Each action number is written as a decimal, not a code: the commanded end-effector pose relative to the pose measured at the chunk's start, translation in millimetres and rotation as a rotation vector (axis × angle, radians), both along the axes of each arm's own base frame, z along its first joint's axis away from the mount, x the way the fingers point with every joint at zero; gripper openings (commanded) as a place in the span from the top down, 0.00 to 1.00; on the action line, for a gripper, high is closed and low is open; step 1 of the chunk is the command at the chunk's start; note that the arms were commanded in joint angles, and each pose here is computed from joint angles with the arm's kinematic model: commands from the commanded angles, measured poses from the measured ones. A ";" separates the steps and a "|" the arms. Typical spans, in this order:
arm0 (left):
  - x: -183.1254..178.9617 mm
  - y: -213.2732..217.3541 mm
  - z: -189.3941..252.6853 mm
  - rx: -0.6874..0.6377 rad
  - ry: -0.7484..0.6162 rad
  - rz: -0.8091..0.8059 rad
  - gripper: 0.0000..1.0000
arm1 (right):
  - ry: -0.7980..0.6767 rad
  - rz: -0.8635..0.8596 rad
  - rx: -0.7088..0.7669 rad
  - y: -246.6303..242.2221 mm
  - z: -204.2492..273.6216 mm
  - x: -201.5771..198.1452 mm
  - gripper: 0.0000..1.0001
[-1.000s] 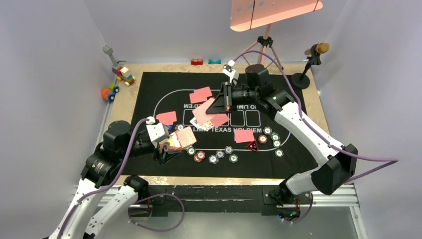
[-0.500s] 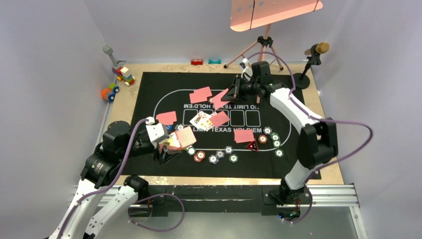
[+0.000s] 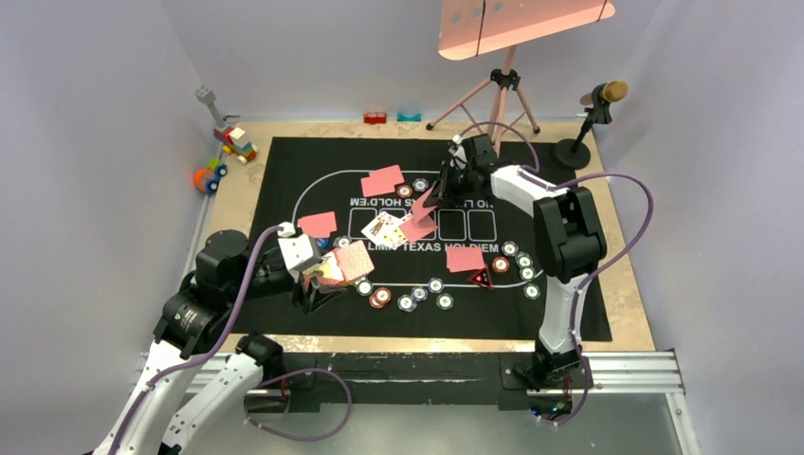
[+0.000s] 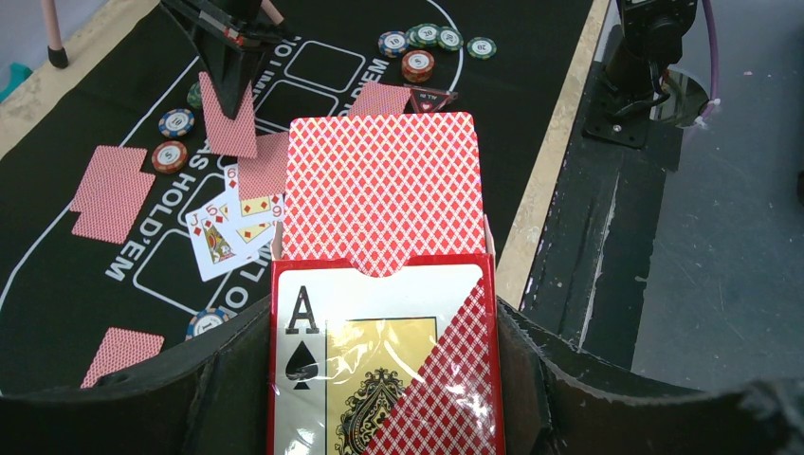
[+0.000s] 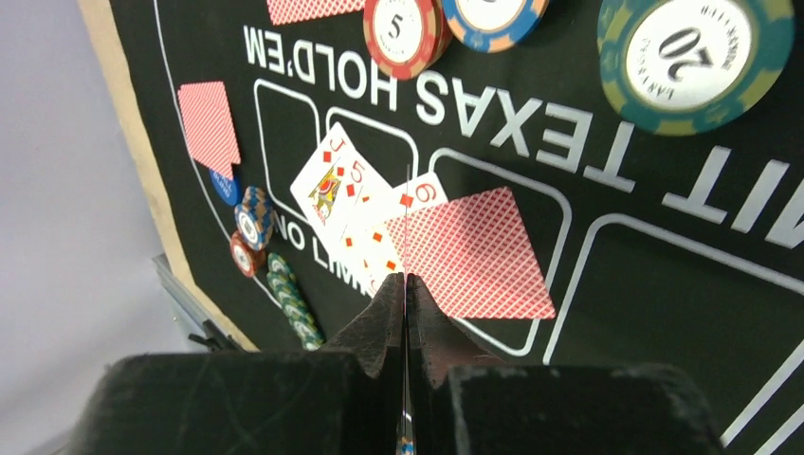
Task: Distribute texas hold em gaming equipment
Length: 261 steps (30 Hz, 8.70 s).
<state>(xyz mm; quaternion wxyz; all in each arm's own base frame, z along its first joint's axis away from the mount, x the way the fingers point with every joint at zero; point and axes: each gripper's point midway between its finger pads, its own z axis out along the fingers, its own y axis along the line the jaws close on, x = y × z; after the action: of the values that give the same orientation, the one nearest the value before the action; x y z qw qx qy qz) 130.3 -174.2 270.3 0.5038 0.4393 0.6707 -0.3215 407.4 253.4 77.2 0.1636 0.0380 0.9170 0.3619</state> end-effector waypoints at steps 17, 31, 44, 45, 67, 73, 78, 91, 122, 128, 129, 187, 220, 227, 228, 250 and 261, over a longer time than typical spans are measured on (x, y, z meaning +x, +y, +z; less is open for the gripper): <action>3.8 -2.8 24.4 -0.047 -0.080 -0.006 0.98 | -0.103 0.017 0.007 -2.0 10.1 5.5 1.00; 2.5 -2.3 23.9 -0.050 -0.078 -0.006 0.98 | -0.096 -0.032 -0.047 -12.3 -18.9 1.2 1.00; 3.2 -3.8 25.1 -0.053 -0.075 -0.012 0.97 | -0.062 -0.134 -0.257 -46.3 -42.9 3.4 1.00; 3.3 -4.0 25.1 -0.054 -0.075 -0.012 0.97 | -0.056 -0.133 -0.272 -47.7 -44.4 2.2 1.00; 2.5 -4.4 25.8 -0.051 -0.070 -0.018 0.97 | -0.030 -0.055 -0.368 -54.7 -36.3 -9.1 0.40; 3.1 -4.3 26.2 -0.053 -0.072 -0.016 0.97 | -0.048 -0.060 -0.415 -64.3 -29.1 -10.6 0.42; 3.5 -5.2 25.7 -0.054 -0.068 -0.018 0.97 | -0.051 -0.067 -0.375 -54.2 -33.8 -4.4 0.44; 2.8 -4.1 22.3 -0.042 -0.069 -0.020 0.97 | -0.343 -0.032 -0.204 -34.6 102.9 -20.2 0.43; 12.0 -5.9 19.6 -0.020 -0.065 -0.015 0.97 | -0.484 0.435 -0.216 102.0 200.4 -208.1 0.52; 12.8 -5.2 20.5 -0.020 -0.071 -0.008 0.97 | -0.462 0.499 -0.201 123.3 195.8 -229.8 0.52; 12.8 -5.2 20.4 -0.020 -0.071 -0.008 0.97 | -0.459 0.508 -0.194 127.4 195.5 -233.4 0.52; 10.6 -8.9 30.4 -0.031 -0.081 -0.038 0.96 | -0.285 0.588 0.512 150.3 252.1 -253.3 0.06; 33.5 -2.0 36.5 0.005 -0.012 0.090 0.31 | -0.182 0.517 0.601 173.0 232.2 -257.8 0.97; 47.8 11.7 43.5 0.042 0.051 0.228 0.01 | -0.206 0.455 0.566 152.5 219.9 -241.9 0.99; 51.2 13.7 45.7 0.042 0.057 0.251 0.01 | -0.212 0.441 0.560 148.8 218.5 -237.2 0.99; 135.1 127.5 40.6 0.035 0.234 0.851 0.01 | -0.182 0.371 0.338 108.1 127.9 -226.0 1.00; 125.9 156.7 -40.4 0.105 0.279 1.010 0.00 | -0.170 0.555 0.158 176.2 64.2 -230.5 1.00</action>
<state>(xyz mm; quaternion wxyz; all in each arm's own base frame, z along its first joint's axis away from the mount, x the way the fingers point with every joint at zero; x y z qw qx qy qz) 249.5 -33.5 240.0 0.4609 0.0631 0.8800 -0.0959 171.6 401.8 134.6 0.0982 -0.1752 0.8592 0.4706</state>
